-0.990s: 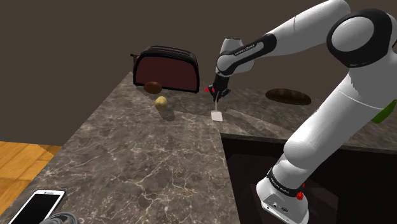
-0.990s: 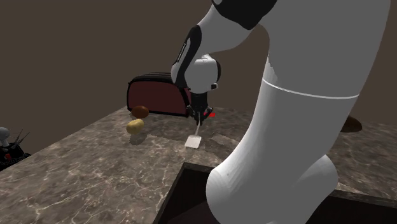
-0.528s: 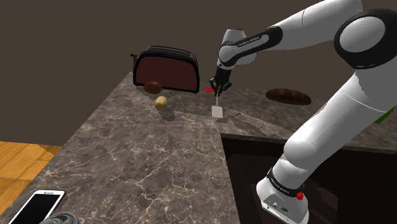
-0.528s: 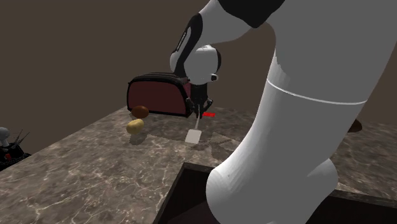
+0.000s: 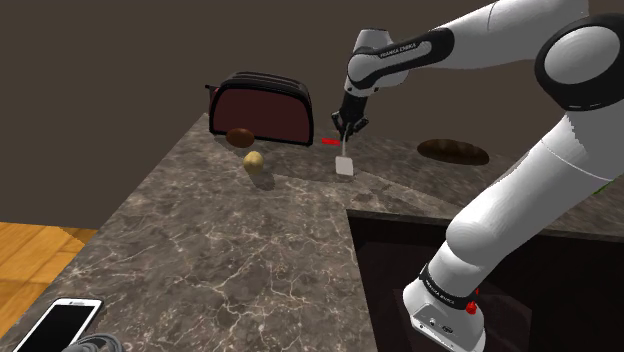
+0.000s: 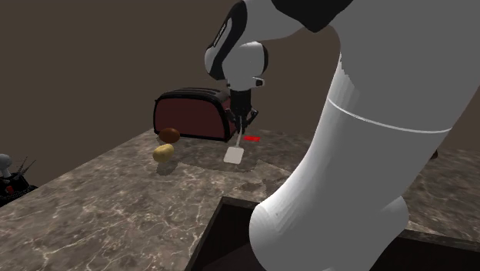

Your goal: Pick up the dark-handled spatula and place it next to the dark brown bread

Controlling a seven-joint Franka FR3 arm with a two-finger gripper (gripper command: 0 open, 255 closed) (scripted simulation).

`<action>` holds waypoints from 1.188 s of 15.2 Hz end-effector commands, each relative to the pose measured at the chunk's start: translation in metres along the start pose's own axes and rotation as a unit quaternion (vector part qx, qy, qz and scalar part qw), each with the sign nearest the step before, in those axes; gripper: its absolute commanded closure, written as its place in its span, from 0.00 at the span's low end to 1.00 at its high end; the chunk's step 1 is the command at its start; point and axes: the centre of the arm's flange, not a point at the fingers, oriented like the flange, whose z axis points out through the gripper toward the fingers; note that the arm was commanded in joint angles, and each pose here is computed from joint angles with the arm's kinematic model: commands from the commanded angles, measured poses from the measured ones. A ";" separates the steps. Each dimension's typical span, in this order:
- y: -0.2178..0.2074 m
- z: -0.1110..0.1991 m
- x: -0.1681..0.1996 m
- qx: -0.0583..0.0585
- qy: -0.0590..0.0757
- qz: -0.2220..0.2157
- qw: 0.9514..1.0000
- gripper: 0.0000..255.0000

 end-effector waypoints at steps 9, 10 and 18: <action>0.020 -0.038 0.019 0.000 0.000 0.000 1.000 1.00; 0.030 -0.037 0.028 0.000 0.000 0.000 1.000 1.00; 0.110 -0.033 0.097 0.000 0.000 0.000 1.000 1.00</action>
